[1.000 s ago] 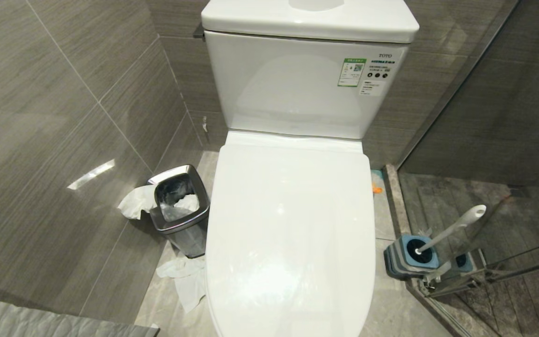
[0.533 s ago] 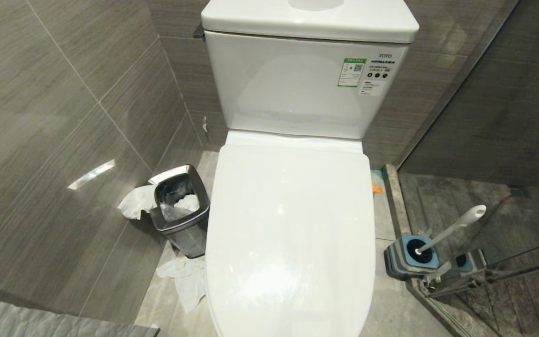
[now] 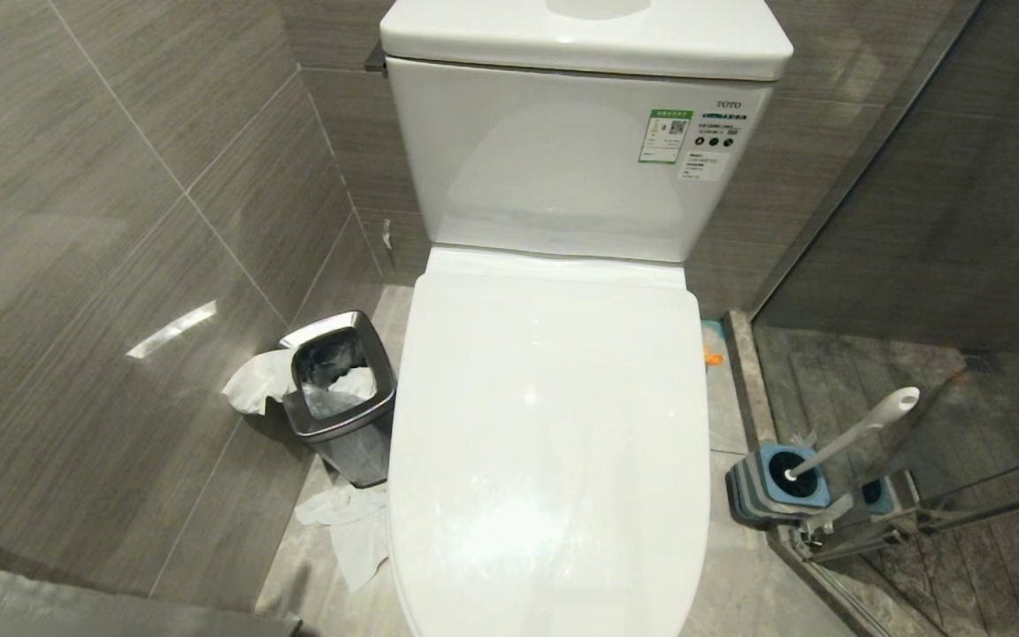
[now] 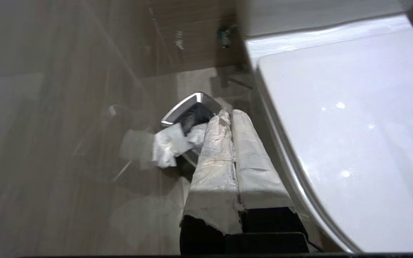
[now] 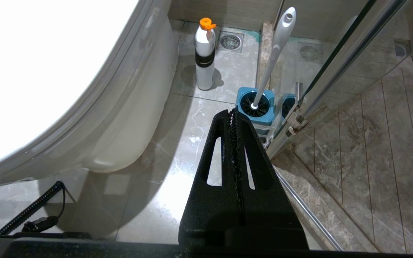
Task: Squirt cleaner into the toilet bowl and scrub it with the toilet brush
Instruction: Use the left hand to lift the toilet lid slightly
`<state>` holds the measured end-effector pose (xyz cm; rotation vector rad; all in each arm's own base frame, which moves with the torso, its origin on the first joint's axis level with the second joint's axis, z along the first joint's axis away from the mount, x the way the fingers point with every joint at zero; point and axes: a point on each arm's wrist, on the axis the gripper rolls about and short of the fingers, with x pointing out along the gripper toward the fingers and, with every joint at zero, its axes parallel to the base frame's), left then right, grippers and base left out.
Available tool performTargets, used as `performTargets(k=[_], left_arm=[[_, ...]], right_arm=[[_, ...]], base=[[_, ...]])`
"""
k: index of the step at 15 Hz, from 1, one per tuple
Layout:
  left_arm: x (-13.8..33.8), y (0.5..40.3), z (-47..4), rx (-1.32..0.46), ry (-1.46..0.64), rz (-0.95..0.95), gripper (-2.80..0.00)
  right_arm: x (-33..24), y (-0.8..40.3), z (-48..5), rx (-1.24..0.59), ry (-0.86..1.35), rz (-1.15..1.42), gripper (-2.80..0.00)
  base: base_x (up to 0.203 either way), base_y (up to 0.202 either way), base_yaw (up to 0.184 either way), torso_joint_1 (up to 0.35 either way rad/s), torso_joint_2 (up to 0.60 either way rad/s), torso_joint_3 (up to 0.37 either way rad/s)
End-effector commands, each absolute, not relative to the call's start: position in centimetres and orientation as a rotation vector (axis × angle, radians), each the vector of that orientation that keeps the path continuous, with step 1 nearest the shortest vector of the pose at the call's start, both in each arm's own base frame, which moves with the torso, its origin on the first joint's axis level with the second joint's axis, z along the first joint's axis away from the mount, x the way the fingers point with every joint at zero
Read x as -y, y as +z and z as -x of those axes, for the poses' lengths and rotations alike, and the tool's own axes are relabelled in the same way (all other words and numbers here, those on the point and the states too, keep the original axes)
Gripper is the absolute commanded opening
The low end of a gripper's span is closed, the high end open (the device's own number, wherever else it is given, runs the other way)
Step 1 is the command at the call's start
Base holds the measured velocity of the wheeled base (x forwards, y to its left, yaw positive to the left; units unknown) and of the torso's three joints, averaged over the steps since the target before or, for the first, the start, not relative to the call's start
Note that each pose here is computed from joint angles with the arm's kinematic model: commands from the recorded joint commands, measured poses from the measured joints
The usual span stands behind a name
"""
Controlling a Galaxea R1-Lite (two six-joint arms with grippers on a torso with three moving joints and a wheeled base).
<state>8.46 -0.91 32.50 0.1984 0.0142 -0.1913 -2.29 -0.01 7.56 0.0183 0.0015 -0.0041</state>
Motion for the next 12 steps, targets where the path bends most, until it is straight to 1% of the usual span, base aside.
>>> performTargets(k=[1,4,7,9,11,12], left_arm=[[3.0,31.9,-13.4,-0.127,-0.322,-0.208,-2.8],[5.1,30.3,-16.2,-0.228,-0.427,-0.208,-2.8],[7.0,28.0,-19.2,-0.374,-0.546,-0.1,-2.8],[7.9,26.7,-21.0,-0.444,-0.594,-0.065,-2.8],[8.8,25.7,-23.1,-0.454,-0.632,-0.006,-2.8],[9.2,25.6,-24.3,-0.434,-0.648,0.076,-2.8]], right_arm=[[0.0,7.6,2.3,-0.003,-0.005,-0.018,-2.8],[0.0,7.6,2.3,-0.002,-0.005,-0.018,-2.8],[0.0,7.6,2.3,-0.003,-0.005,-0.018,-2.8],[0.0,7.6,2.3,-0.002,-0.003,-0.018,-2.8],[0.0,7.5,2.3,-0.002,-0.003,-0.018,-2.8],[0.0,7.6,2.3,-0.003,-0.004,-0.018,-2.8]], base=[[0.0,0.0,0.0,0.0,0.0,0.0],[0.0,0.0,0.0,0.0,0.0,0.0],[0.0,0.0,0.0,0.0,0.0,0.0],[0.0,0.0,0.0,0.0,0.0,0.0],[0.0,0.0,0.0,0.0,0.0,0.0],[0.0,0.0,0.0,0.0,0.0,0.0]])
